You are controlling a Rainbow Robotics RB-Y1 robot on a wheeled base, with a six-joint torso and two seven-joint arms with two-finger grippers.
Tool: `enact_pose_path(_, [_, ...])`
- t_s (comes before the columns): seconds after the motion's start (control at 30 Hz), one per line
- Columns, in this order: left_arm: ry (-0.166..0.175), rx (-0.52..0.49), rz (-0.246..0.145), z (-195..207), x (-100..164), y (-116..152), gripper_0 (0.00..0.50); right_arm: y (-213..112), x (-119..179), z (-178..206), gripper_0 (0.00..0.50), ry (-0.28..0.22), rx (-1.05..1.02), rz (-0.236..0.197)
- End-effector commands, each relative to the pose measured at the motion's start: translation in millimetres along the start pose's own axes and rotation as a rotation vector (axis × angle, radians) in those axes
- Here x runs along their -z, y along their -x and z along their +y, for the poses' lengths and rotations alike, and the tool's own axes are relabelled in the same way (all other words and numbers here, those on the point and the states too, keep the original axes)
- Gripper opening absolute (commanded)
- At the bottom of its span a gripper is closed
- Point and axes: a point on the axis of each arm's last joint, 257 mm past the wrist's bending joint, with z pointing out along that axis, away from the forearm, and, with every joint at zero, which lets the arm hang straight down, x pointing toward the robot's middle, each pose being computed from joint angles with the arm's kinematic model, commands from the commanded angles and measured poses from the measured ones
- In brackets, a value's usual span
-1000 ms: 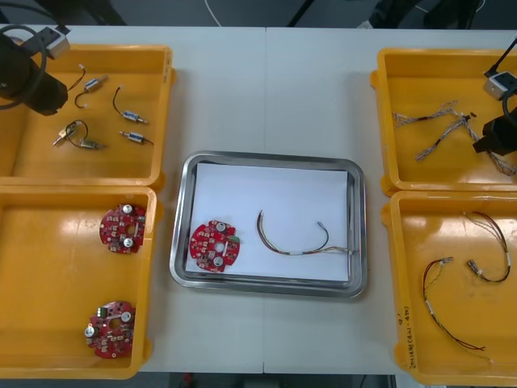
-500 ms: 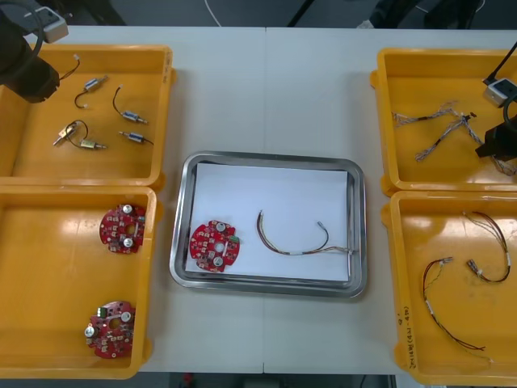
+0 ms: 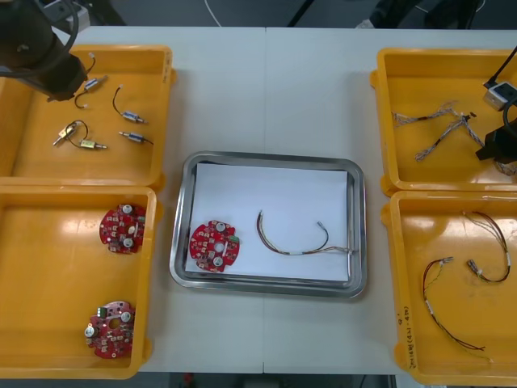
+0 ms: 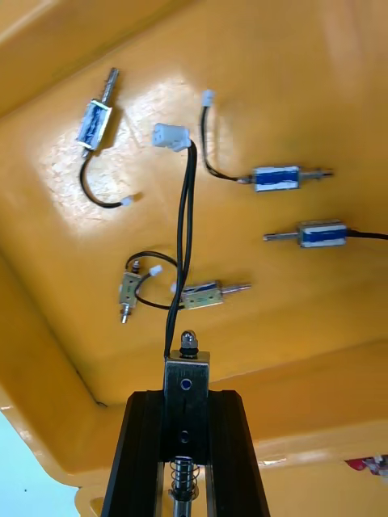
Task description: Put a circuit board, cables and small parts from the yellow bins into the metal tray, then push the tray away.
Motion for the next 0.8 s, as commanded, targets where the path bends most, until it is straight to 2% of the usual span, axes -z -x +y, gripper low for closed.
enact_pose_path(0.03, [-0.012, 0.072, -0.024, -37.2, 13.2, 11.6, 0.000, -5.9, 18.0, -30.0, 0.500, -0.052, 0.017, -0.015])
enact_pose_path(0.2, [-0.023, 0.099, -0.075, -68.3, 21.5, 27.8, 0.000, -15.2, 11.5, -25.6, 0.500, -0.040, 0.010, -0.006])
enact_pose_path(0.3, [-0.049, 0.125, -0.102, -97.8, 26.6, 36.8, 0.000, -19.7, 9.2, -24.3, 0.500, -0.036, 0.008, -0.001])
enact_pose_path(0.53, [-0.096, 0.171, -0.118, -151.6, 29.7, 44.5, 0.000, -26.9, 3.5, -19.6, 0.500, -0.023, 0.006, 0.006])
enact_pose_path(0.67, [-0.120, 0.192, -0.104, -179.0, 27.2, 43.1, 0.000, -26.7, 2.7, -17.8, 0.500, -0.017, 0.001, 0.001])
enact_pose_path(0.77, [-0.132, 0.206, -0.089, -197.8, 24.5, 40.4, 0.001, -25.7, 2.1, -16.6, 0.262, -0.014, 0.002, -0.002])
enact_pose_path(0.8, [-0.140, 0.213, -0.075, -207.8, 21.7, 37.2, 0.000, -25.2, 1.7, -15.4, 0.067, -0.010, -0.002, -0.005])
